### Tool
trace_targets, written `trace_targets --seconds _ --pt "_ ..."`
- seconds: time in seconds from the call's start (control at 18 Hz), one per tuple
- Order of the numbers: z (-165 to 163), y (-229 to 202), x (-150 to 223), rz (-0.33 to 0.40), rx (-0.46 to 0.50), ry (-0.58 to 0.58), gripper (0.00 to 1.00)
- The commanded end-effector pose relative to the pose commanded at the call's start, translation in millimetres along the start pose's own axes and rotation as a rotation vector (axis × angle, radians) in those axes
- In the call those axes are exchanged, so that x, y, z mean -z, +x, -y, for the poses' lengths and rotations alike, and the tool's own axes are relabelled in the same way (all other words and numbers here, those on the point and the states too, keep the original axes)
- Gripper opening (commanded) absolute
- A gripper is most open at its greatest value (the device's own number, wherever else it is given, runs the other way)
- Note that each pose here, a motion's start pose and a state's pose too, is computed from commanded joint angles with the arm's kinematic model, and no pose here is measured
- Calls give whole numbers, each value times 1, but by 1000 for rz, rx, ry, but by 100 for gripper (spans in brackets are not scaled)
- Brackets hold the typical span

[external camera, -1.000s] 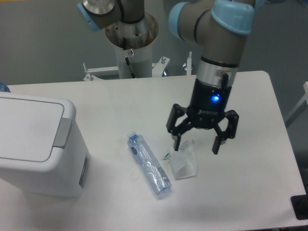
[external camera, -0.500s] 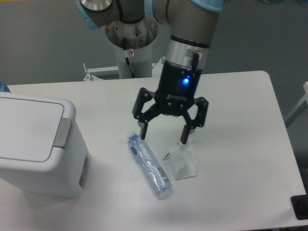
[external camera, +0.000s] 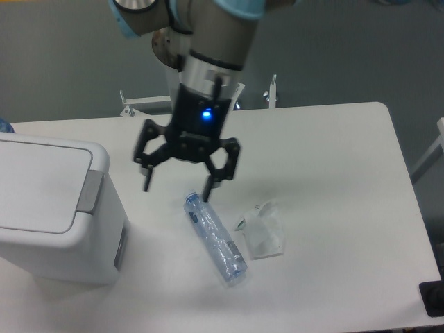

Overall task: Open the trash can
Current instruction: 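Lower the gripper onto the trash can lid and push it open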

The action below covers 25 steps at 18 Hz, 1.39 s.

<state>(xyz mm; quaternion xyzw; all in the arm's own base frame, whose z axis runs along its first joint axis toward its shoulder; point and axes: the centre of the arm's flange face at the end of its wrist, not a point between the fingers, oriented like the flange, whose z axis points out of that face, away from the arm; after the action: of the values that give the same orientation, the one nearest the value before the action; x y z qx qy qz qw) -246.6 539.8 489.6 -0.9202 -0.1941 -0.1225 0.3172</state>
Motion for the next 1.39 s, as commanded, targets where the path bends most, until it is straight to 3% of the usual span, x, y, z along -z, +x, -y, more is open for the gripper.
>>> trace_targets --seconds 0.39,1.39 --pt "1 12 -16 -13 -47 11 100" --pt "-6 16 -41 0 -51 -33 100"
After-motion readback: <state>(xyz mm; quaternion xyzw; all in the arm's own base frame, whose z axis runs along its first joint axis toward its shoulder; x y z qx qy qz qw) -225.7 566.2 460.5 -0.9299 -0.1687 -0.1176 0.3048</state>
